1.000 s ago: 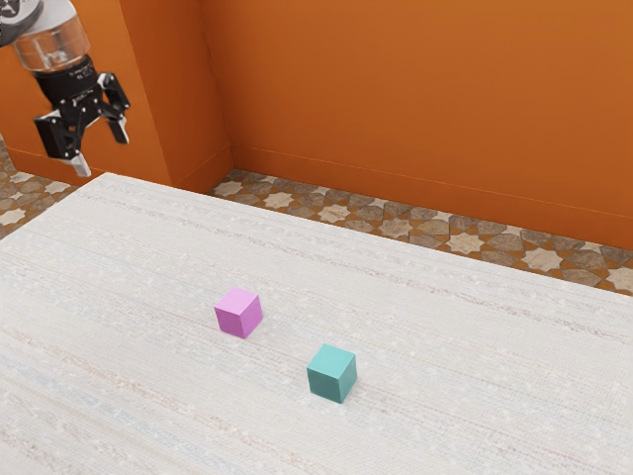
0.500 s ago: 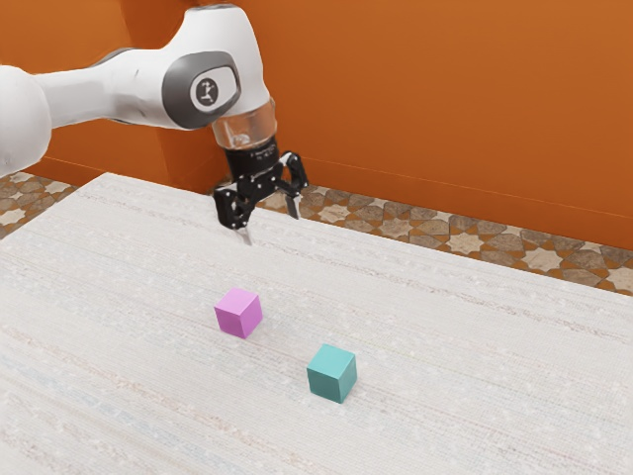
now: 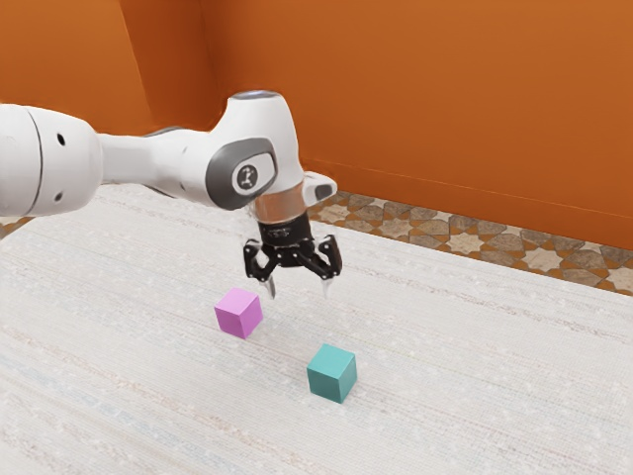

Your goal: Pick up the blue block with one arm, and put the blue block on the pink block with one arm

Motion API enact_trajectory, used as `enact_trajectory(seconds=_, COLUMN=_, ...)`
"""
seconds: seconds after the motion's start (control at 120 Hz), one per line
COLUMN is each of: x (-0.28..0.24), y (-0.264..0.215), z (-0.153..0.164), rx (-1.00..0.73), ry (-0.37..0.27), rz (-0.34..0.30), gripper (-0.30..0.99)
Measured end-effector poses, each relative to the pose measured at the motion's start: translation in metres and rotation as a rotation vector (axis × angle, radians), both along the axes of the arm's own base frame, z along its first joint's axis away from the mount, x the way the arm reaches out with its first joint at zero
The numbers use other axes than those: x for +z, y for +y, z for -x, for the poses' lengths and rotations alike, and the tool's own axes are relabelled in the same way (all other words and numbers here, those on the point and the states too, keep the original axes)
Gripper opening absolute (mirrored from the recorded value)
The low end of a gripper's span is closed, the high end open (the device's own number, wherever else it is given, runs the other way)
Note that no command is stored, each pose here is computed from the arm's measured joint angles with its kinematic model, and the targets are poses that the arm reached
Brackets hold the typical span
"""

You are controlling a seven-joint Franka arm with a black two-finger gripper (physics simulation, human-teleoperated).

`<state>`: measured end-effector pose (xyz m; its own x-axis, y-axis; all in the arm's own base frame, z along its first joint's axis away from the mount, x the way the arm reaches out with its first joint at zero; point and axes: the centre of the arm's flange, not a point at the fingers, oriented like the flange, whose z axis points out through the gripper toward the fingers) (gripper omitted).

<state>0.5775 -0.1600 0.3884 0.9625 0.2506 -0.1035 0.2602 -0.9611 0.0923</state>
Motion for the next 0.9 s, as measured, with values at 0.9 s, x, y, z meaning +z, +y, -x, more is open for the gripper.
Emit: enact_trajectory(seconds=0.9, x=-0.095, y=-0.034, z=0.024, rx=-0.304, ry=-0.092, rz=0.08, gripper=0.69)
